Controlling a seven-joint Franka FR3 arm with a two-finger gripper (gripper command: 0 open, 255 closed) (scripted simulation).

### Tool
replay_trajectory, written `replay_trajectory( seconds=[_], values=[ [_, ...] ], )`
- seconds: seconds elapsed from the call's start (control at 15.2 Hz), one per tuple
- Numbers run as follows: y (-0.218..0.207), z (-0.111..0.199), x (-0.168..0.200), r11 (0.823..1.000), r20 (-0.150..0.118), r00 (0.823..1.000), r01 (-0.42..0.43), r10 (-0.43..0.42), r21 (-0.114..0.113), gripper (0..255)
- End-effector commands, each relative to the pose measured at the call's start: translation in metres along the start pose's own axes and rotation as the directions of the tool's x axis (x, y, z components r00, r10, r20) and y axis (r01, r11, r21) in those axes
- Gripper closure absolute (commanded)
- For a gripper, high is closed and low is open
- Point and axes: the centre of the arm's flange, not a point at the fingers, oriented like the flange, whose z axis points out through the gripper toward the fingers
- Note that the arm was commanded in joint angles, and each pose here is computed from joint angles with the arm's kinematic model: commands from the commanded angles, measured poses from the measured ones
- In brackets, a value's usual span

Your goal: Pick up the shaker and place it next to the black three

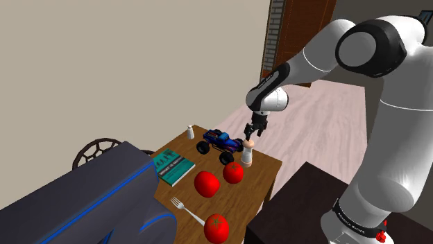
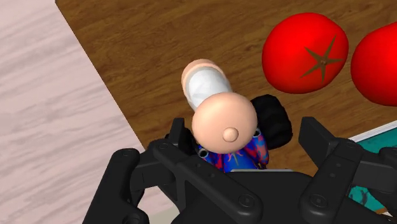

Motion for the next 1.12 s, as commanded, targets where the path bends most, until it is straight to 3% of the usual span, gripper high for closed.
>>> replay_trajectory(
  seconds=[0.0,0.53,0.99,1.06],
  values=[
    [0.009,0.02,0.01,1.0,0.003,1.0,0.001,-0.001,0.006,0],
    [0.008,0.06,0.01,1.0,0.003,1.0,0.001,-0.001,0.006,0],
    [0.008,0.06,0.01,1.0,0.003,1.0,0.001,-0.001,0.006,0],
    [0.008,0.06,0.01,1.0,0.003,1.0,0.001,-0.001,0.006,255]
  ],
)
